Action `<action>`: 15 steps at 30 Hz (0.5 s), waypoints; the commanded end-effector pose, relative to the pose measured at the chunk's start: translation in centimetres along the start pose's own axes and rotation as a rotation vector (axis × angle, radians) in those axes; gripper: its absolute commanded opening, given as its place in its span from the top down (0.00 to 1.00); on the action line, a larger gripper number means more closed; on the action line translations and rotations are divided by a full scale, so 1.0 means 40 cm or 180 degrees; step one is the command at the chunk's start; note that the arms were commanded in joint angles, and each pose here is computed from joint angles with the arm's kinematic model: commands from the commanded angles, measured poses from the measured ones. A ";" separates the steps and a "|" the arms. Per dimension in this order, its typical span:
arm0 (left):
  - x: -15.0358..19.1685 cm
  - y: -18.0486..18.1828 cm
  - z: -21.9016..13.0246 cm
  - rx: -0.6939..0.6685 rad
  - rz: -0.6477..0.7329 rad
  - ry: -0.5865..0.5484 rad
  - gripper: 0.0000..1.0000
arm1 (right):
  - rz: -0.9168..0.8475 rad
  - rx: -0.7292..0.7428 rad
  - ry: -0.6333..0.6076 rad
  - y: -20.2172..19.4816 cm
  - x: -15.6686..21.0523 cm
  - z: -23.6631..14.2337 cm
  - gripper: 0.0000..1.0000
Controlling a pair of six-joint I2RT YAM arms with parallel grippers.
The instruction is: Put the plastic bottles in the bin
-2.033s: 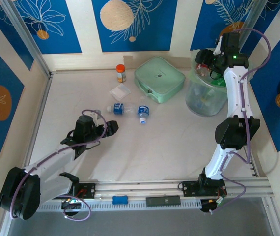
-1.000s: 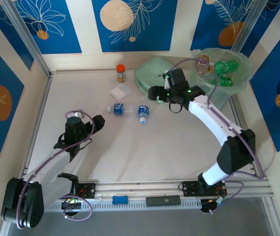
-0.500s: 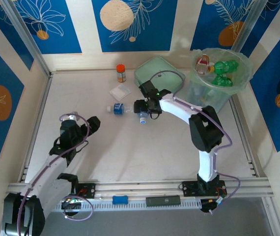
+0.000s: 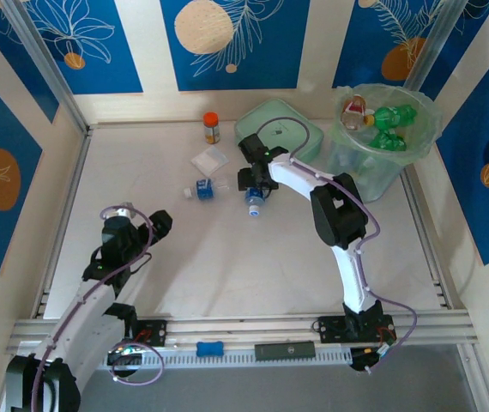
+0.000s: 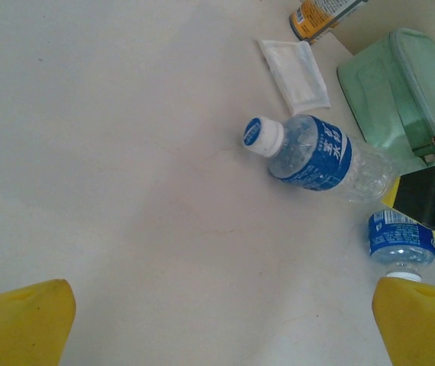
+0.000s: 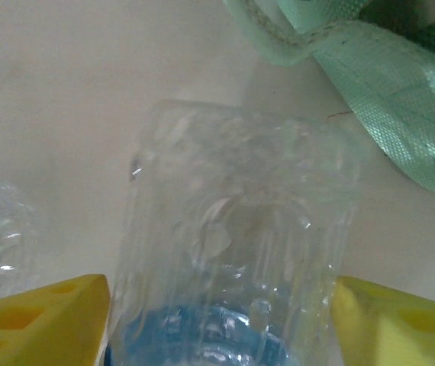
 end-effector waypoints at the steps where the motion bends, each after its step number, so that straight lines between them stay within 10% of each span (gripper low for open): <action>1: -0.006 0.007 -0.003 -0.0034 0.0022 -0.0033 0.01 | -0.0052 -0.0066 0.0107 0.011 0.005 0.014 0.29; 15: -0.005 0.005 -0.005 -0.0007 0.0005 -0.0026 0.01 | -0.0017 -0.0144 0.0044 0.005 -0.004 -0.022 0.51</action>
Point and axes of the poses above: each hand's point on the last joint's axis, 136 mm out from that joint toward the fingers, its own z axis out along the fingers, its own y axis along the line the jaws close on, x = y × z, the point moved 7 cm from there along -z, back along the fingers
